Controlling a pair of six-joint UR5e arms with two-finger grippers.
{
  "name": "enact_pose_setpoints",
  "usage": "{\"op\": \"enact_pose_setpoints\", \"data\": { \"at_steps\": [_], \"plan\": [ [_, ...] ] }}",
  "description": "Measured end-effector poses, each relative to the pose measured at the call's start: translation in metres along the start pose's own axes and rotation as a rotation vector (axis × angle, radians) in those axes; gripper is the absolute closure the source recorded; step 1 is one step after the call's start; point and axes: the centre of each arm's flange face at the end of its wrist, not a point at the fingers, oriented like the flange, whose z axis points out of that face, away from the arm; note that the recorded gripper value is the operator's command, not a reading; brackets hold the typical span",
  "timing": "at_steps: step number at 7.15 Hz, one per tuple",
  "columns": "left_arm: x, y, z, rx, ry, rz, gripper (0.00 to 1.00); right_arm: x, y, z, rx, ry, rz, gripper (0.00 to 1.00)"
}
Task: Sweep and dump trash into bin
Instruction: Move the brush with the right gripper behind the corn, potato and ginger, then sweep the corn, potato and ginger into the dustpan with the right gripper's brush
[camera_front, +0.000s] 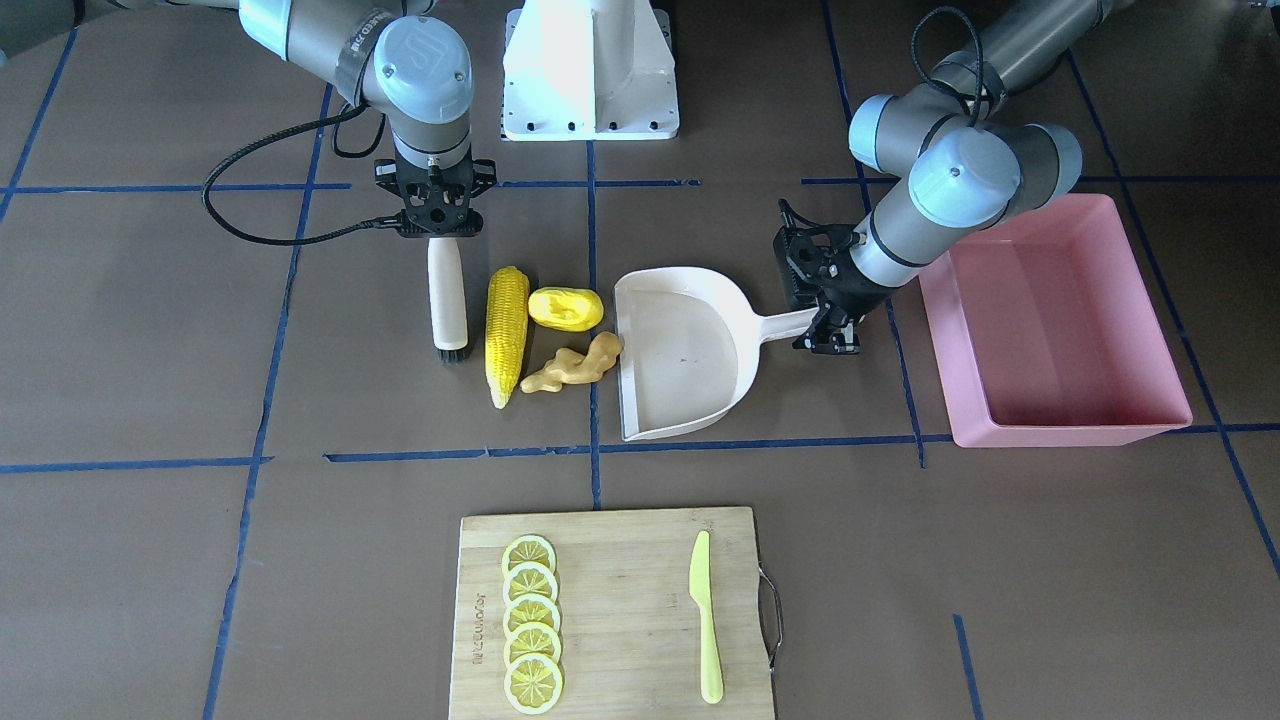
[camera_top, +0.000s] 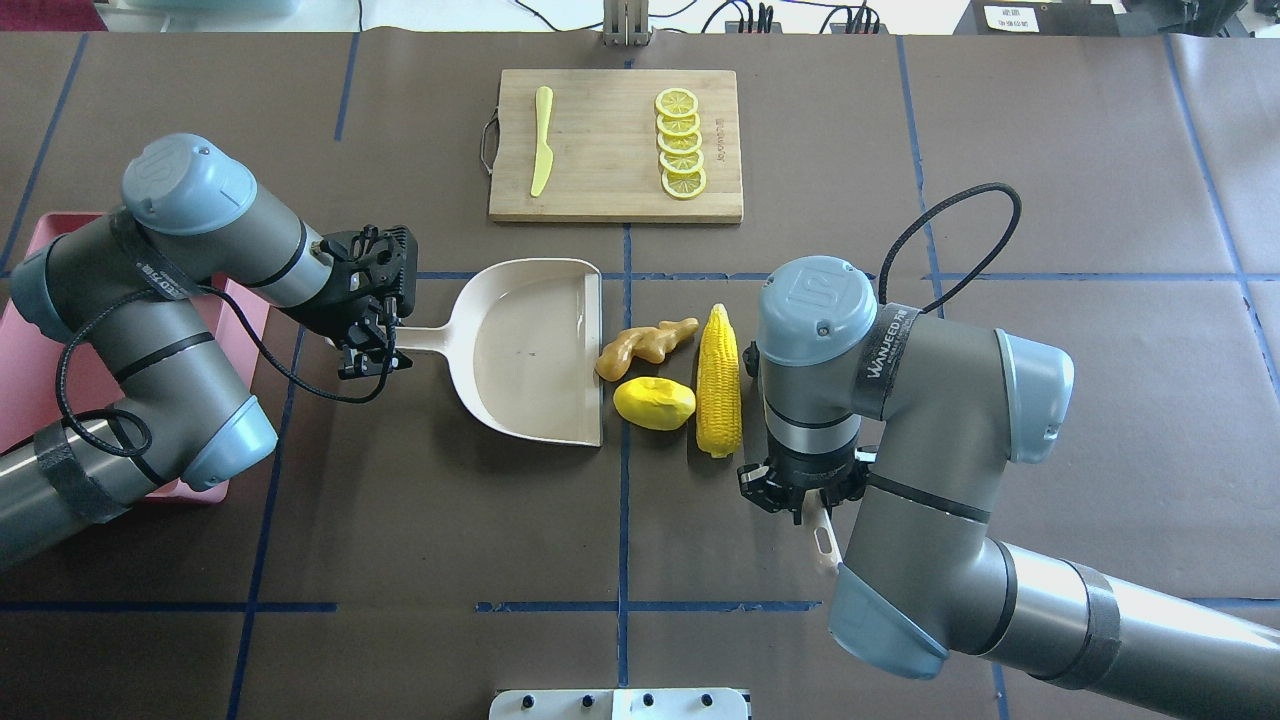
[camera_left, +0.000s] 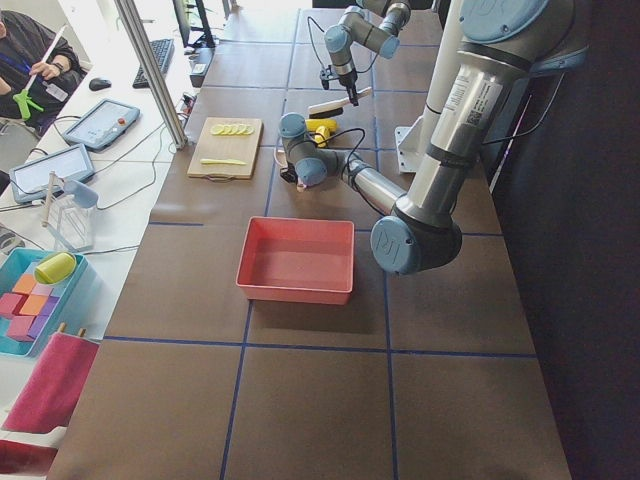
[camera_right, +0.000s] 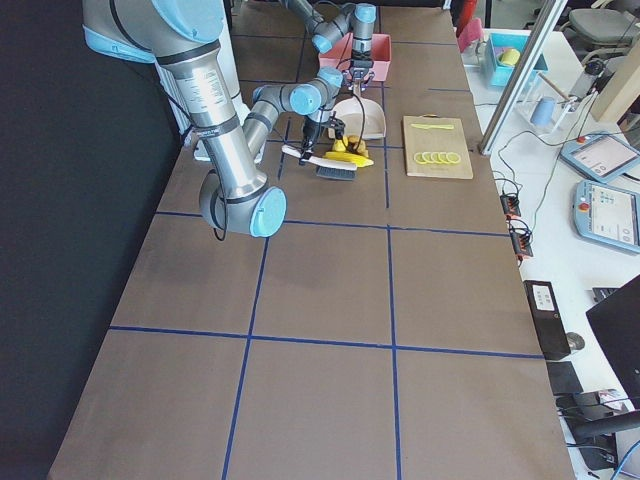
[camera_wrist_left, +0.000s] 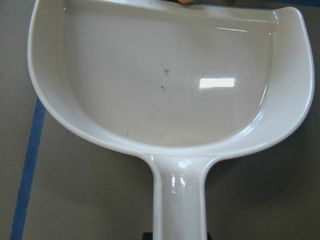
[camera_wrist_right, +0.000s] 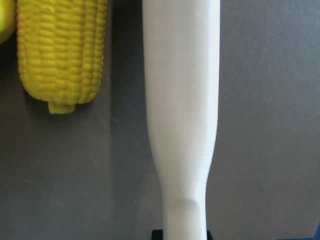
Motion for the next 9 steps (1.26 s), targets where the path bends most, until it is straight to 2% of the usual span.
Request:
{"op": "enact_pose_setpoints", "data": {
  "at_steps": [4,6,9],
  "plan": [
    [0.003,-0.006,0.004,-0.010,0.008,-0.001,1.00,-0.007,-0.004,0.004,-0.001,0.001,-0.002,1.00],
    [0.003,-0.007,0.004,-0.009,0.008,0.000,1.00,-0.034,-0.019,0.013,0.000,-0.007,0.000,1.00],
    [0.004,-0.007,0.005,-0.011,0.009,0.000,1.00,-0.069,-0.028,0.008,0.006,-0.025,-0.013,1.00]
  ]
}}
